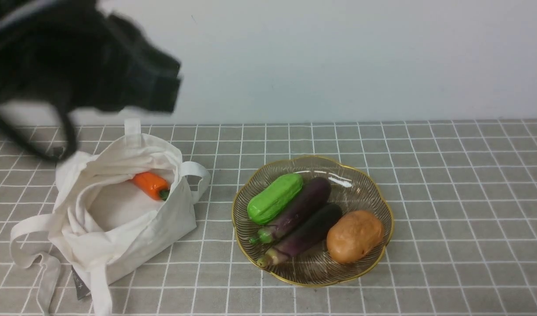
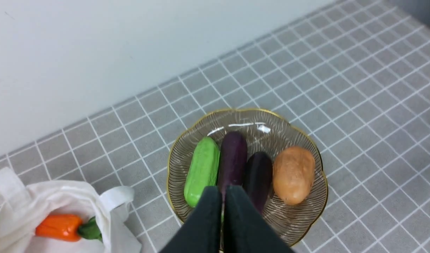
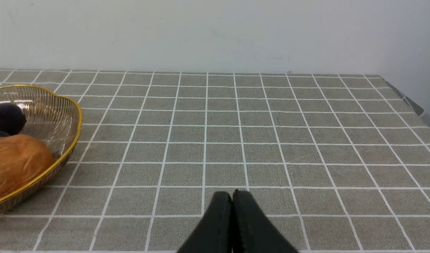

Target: Take vegetables from bag on grey coffee tablecloth place on plate.

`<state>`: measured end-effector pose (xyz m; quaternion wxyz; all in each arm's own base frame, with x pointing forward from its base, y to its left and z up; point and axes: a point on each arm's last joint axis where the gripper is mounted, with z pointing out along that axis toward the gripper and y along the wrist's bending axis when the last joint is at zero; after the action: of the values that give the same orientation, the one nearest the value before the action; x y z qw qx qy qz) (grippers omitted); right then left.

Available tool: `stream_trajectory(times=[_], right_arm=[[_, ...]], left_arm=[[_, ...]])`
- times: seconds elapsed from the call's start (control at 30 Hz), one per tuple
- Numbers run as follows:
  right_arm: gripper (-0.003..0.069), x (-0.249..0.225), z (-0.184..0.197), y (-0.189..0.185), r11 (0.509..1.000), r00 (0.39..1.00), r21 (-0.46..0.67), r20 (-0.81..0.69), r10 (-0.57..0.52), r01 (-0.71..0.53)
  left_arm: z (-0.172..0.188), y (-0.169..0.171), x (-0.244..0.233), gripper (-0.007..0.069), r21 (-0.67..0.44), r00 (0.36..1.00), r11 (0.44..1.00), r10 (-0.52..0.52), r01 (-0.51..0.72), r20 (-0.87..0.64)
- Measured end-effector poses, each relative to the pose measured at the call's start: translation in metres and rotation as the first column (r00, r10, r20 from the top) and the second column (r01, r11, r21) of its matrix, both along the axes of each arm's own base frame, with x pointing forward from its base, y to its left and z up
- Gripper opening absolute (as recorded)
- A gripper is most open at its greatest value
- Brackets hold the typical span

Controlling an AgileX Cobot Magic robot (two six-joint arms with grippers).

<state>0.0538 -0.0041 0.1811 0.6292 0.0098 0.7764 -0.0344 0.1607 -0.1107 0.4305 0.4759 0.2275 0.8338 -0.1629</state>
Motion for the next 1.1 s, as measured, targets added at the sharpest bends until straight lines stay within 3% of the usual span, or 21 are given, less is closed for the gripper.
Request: stream_trajectory(times=[0.2, 0.4, 0.77, 0.93, 1.1], right_arm=[[-0.0013, 0.000, 0.000, 0.000, 1.000, 1.000, 0.000, 0.000, 0.000, 0.000], [-0.0013, 0.000, 0.000, 0.000, 1.000, 1.000, 0.000, 0.000, 0.000, 0.000], [-0.0013, 0.000, 0.000, 0.000, 1.000, 1.000, 0.000, 0.000, 0.000, 0.000], [-0.0013, 0.000, 0.000, 0.000, 1.000, 1.000, 0.000, 0.000, 0.000, 0.000], [-0.0013, 0.000, 0.000, 0.000, 1.000, 1.000, 0.001, 0.000, 0.000, 0.000]], left_arm=[[-0.045, 0.039, -0.057, -0.0005, -0.044, 0.998, 0.999, 0.000, 0.003, 0.055], [-0.056, 0.069, -0.099, -0.0005, -0.117, 0.986, 0.993, 0.010, 0.010, 0.168], [-0.095, 0.097, -0.130, -0.0005, -0.148, 0.925, 0.989, 0.084, -0.031, 0.369], [-0.162, 0.101, -0.128, -0.0005, -0.174, 0.877, 0.960, 0.271, -0.218, 0.397], [-0.237, 0.104, -0.109, -0.0005, -0.109, 0.854, 0.900, 0.434, -0.421, 0.288]])
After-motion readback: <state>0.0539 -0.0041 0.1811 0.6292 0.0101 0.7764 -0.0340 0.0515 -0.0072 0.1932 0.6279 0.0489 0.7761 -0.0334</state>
